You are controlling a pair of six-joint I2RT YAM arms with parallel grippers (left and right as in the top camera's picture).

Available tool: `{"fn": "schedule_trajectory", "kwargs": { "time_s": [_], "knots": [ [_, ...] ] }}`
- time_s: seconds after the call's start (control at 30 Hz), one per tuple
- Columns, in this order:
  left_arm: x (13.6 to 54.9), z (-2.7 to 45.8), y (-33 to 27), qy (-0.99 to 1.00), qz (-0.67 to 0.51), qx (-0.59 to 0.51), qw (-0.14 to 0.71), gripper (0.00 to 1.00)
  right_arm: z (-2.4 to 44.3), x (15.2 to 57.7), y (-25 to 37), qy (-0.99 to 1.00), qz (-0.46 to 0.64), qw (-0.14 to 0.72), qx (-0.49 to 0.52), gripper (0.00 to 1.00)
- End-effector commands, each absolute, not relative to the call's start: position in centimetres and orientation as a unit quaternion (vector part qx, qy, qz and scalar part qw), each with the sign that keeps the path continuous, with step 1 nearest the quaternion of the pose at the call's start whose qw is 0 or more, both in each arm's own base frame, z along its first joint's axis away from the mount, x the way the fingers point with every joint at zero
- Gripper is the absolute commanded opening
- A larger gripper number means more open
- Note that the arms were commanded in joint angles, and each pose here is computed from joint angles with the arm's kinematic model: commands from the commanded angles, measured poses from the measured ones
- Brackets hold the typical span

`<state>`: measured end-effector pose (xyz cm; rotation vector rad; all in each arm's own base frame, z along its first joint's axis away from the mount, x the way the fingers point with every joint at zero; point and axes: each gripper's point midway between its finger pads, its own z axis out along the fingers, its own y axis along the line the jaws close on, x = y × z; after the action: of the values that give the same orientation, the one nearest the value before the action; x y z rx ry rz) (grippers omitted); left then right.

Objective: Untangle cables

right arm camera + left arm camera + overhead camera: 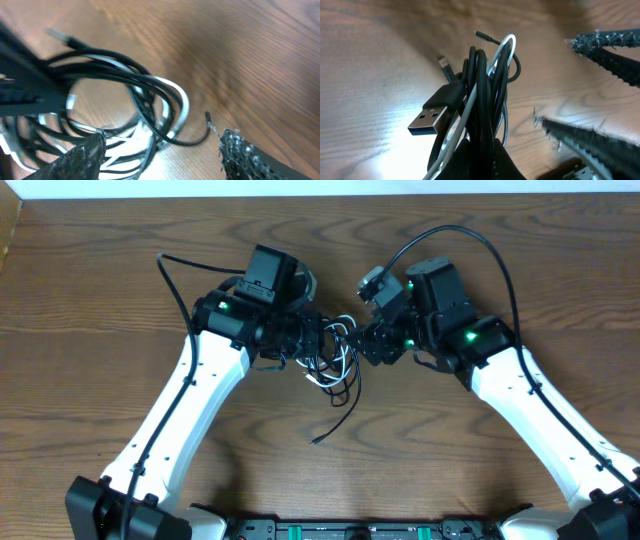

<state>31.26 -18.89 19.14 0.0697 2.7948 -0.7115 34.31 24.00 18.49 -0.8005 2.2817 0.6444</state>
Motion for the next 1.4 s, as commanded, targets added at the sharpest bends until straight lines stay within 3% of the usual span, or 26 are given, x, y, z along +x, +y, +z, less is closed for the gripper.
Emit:
{"fn": "schedule_trajectory", "kwargs": {
  "time_s": [0.0,0.33,0.57,0.73,0.87,1.17,1.27,1.37],
  "knots": [
    [32.2,20.7,-19.6,0.945,-0.29,0.034,0.147,0.07,18.3,35.0,22.7,0.884,0.249,0.306,-0.251,0.73],
    [36.0,26.1,-22.6,0.876,-0.396,0.1,0.255,0.07,21.6,35.6,23.3,0.855,0.375,0.301,-0.194,0.74],
    [37.8,27.3,-21.6,0.866,-0.41,0.062,0.278,0.07,22.4,35.6,22.8,0.846,0.413,0.288,-0.177,0.72],
    [39.3,27.9,-19.9,0.862,-0.426,-0.01,0.276,0.07,21.7,36.3,22.0,0.861,0.386,0.293,-0.156,0.66],
    [39.6,28.1,-19.0,0.859,-0.437,-0.042,0.264,0.07,20.0,37.7,19.7,0.897,0.329,0.289,-0.063,0.66],
    [39.2,28.4,-19.3,0.851,-0.465,-0.067,0.235,0.08,19.6,36.7,21.5,0.892,0.331,0.286,-0.119,0.69],
    [39.2,28.4,-19.3,0.849,-0.47,-0.083,0.226,0.07,18.5,36.9,21.7,0.901,0.31,0.281,-0.116,0.62],
    [39.1,28.5,-19.3,0.849,-0.473,-0.082,0.223,0.08,17.5,37.3,21.0,0.912,0.284,0.279,-0.096,0.4]
  ]
}}
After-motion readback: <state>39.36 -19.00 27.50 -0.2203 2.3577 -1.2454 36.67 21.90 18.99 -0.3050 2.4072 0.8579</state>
